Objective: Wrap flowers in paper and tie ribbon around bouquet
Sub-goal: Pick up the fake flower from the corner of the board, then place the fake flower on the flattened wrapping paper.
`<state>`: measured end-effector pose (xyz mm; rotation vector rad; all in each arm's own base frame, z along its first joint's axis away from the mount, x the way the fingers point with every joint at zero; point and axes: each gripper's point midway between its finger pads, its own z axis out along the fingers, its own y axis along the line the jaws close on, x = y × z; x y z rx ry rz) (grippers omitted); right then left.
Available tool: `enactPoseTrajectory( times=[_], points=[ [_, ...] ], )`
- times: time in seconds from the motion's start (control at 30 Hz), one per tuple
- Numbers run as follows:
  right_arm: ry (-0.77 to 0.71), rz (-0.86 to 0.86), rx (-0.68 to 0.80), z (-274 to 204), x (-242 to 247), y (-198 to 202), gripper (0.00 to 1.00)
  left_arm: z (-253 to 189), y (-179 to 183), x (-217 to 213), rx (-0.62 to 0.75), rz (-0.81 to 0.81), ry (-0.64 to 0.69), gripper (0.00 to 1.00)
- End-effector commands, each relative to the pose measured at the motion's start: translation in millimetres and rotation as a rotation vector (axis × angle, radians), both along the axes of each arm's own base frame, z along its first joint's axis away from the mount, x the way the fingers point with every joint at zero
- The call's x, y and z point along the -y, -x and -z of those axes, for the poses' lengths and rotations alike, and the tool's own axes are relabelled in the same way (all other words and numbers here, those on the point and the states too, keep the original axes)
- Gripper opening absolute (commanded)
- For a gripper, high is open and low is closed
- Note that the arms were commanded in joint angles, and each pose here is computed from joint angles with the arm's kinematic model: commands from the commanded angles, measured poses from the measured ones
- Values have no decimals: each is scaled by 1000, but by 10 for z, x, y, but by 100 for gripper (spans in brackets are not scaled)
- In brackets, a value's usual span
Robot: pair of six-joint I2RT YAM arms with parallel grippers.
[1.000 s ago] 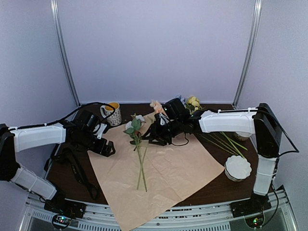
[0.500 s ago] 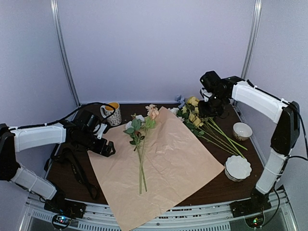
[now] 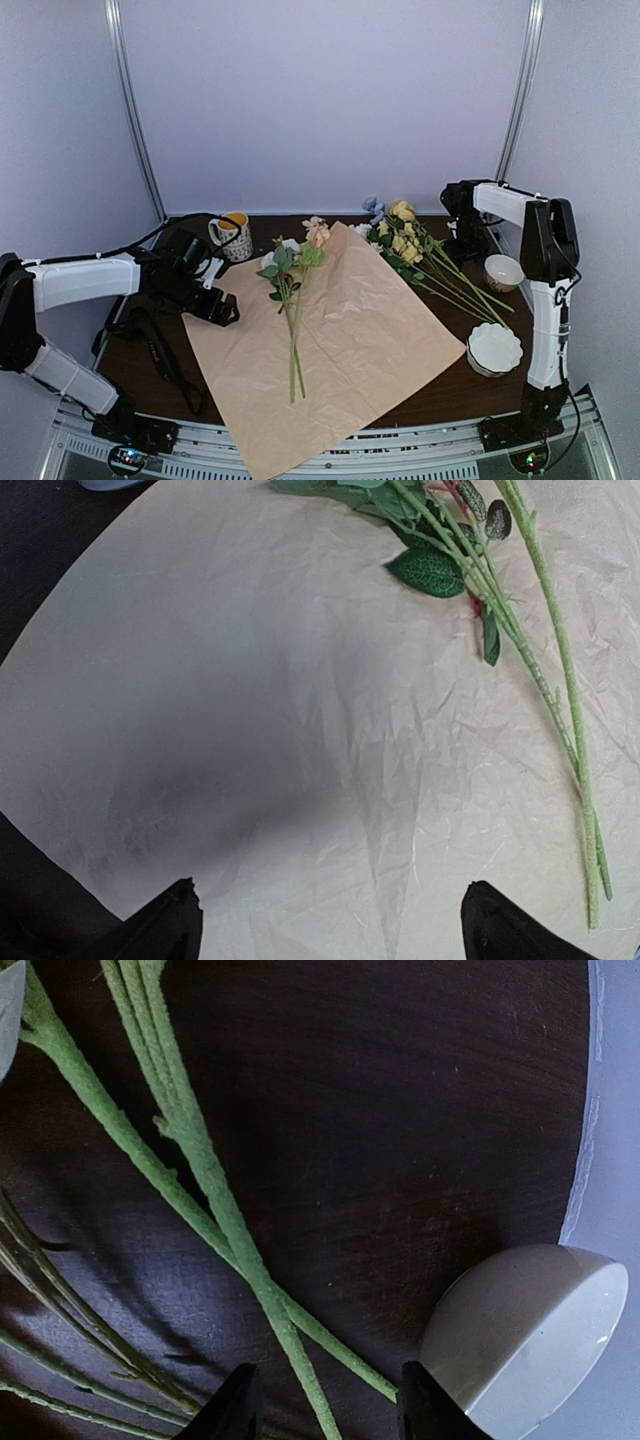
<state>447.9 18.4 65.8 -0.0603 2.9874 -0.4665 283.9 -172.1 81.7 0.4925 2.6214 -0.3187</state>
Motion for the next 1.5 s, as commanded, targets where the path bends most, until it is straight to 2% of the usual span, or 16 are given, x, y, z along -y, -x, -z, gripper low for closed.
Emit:
enactPoseTrajectory(
  times=[0.0, 0.13, 0.37, 0.53, 0.7, 0.87, 1.13, 1.17, 1.23, 1.37, 1.4, 1.47],
  points=[
    [-9, -41, 9, -48, -30, -126, 45, -51, -102, 19, 12, -8, -8, 93],
    [15, -32, -67, 156, 43, -36, 38, -48, -126, 37, 7, -7, -8, 93],
    [-36, -33, -154, 362, -17, 167, 34, -59, -160, 48, 4, 1, -20, 93],
    [-20, -27, -159, 371, 26, 189, 17, -69, -180, 57, 4, -2, -19, 93],
    [-6, -26, -117, 214, 55, 169, 13, -67, -172, 52, 3, 1, -22, 93],
    [1, -25, -59, -7, 65, 155, 0, -52, -170, 61, -4, 2, -19, 93],
    [20, 41, 177, -741, 148, 48, 0, -97, -167, 66, 12, 5, -10, 93],
    [-7, 58, 236, -882, 122, 18, 0, -102, -169, 67, 15, 4, -7, 93],
    [-160, 78, 370, -1191, -78, -22, 0, -104, -168, 68, 17, 3, -3, 93],
    [-800, 59, 599, -1782, -1039, 30, 0, -78, -182, 75, 24, -7, 7, 94],
    [-926, 40, 643, -1950, -1295, 99, 0, -73, -186, 81, 24, -11, 12, 94],
    [-1069, 15, 618, -1933, -1820, 283, 0, -72, -200, 104, 29, -16, 26, 94]
  ],
)
